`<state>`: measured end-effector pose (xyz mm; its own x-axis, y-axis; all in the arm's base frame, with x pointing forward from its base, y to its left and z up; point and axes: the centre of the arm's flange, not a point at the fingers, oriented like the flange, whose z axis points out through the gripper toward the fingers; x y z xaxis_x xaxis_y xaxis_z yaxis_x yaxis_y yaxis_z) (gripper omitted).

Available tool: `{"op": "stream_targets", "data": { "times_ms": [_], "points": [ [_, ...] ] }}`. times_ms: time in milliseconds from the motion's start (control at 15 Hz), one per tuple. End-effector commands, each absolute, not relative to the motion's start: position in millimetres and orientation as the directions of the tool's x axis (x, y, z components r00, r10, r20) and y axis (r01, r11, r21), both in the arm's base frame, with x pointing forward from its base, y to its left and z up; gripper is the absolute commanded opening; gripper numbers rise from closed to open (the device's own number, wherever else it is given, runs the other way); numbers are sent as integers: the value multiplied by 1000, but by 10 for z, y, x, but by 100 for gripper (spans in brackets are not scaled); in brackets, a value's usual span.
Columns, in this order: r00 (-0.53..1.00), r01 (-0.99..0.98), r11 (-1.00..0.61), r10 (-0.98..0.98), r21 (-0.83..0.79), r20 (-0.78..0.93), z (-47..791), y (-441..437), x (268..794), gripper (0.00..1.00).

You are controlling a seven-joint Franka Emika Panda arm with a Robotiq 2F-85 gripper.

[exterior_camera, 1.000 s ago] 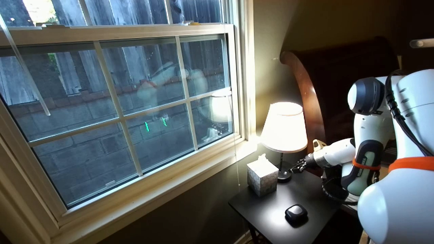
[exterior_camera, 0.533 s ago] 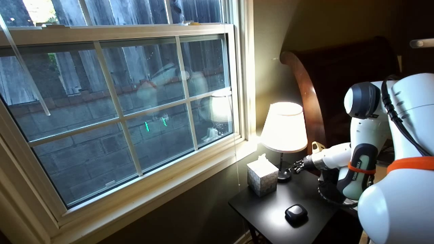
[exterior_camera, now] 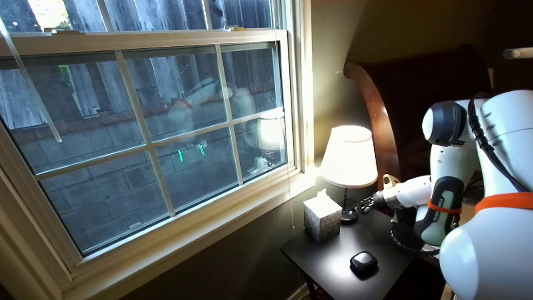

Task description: Turn off the lamp

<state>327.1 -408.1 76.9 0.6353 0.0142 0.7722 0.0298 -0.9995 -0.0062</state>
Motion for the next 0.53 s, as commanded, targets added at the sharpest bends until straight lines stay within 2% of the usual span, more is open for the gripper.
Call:
{"op": "stream_targets", "data": {
  "times_ms": [0,467],
  "points": [
    [639,33,-999,23,2,769,709,-4048,3294,0],
    [629,16,-1000,31,27,777,530,-4058,3446,0]
  ]
}}
